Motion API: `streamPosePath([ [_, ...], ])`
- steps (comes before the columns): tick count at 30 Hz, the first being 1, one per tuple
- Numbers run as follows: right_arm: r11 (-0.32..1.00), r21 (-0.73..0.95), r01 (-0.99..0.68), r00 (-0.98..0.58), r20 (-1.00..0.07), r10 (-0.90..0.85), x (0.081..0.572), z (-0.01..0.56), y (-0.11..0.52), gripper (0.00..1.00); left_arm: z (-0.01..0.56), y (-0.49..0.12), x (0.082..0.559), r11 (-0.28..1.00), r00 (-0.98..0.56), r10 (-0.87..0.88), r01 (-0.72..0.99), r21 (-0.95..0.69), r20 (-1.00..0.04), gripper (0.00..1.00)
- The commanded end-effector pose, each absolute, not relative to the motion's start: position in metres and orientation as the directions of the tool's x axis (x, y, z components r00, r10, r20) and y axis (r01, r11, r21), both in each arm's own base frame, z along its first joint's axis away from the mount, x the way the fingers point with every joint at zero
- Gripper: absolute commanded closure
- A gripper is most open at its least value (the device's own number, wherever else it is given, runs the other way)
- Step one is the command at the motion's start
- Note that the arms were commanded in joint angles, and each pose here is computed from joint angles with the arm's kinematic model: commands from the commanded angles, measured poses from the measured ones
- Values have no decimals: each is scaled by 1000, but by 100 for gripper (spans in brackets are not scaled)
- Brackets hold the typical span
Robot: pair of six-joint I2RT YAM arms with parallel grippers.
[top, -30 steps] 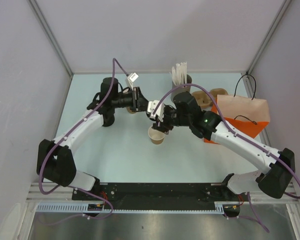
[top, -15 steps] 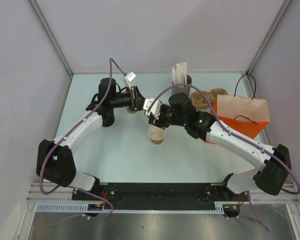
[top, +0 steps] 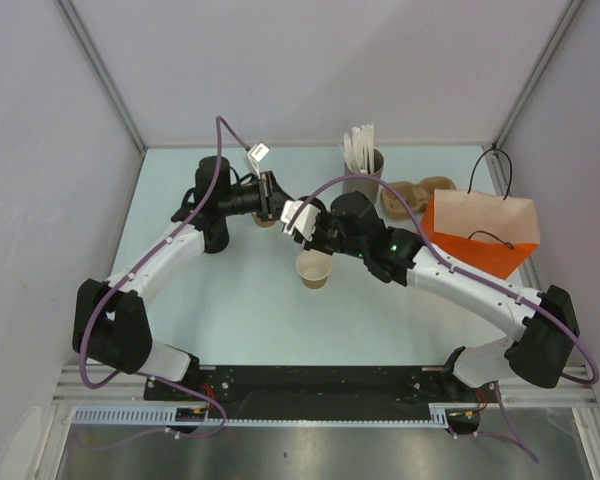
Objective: Pack the takeout coffee
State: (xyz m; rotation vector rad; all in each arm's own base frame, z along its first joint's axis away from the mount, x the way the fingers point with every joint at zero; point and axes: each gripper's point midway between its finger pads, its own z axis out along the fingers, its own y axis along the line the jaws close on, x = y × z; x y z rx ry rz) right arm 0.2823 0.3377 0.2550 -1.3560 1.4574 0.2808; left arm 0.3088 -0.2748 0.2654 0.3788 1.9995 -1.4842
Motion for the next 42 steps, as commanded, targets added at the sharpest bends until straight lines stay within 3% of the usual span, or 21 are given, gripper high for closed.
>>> streamPosePath([
  [1, 336, -516, -788, 253, -769, -587, 292, 254, 342, 72, 294, -274, 293, 258, -744, -129, 613, -747, -655, 81],
  [6, 318, -524, -790, 266, -760, -593, 289, 250, 347, 71, 295, -273, 292, 253, -741, -132, 617, -745, -659, 81],
  [8, 337, -535, -774, 261, -756, -600, 292, 252, 345, 76, 296, -273, 291, 252, -739, -133, 619, -743, -661, 80],
  [10, 341, -538, -771, 262, -756, -600, 292, 253, 345, 86, 296, -273, 291, 251, -738, -134, 620, -743, -662, 80],
  [15, 351, -545, -761, 264, -755, -600, 294, 256, 344, 96, 297, -272, 291, 249, -736, -134, 623, -742, -663, 78],
  [16, 352, -545, -761, 265, -756, -599, 294, 257, 344, 99, 298, -272, 290, 246, -733, -132, 628, -739, -667, 76],
  [22, 326, -548, -770, 276, -747, -605, 288, 259, 339, 100, 304, -267, 290, 250, -711, -142, 648, -720, -689, 33],
  [28, 244, -550, -799, 312, -725, -614, 271, 258, 333, 100, 314, -247, 298, 287, -676, -190, 656, -698, -712, 10],
  [32, 180, -542, -821, 335, -713, -616, 257, 258, 326, 100, 322, -221, 309, 360, -625, -224, 660, -659, -748, 1],
  [39, 162, -506, -847, 328, -738, -590, 248, 266, 312, 100, 327, -162, 331, 547, -522, -209, 638, -542, -827, 0],
  [42, 163, -492, -855, 323, -751, -576, 246, 270, 308, 100, 331, -147, 336, 645, -426, -136, 648, -406, -894, 1],
])
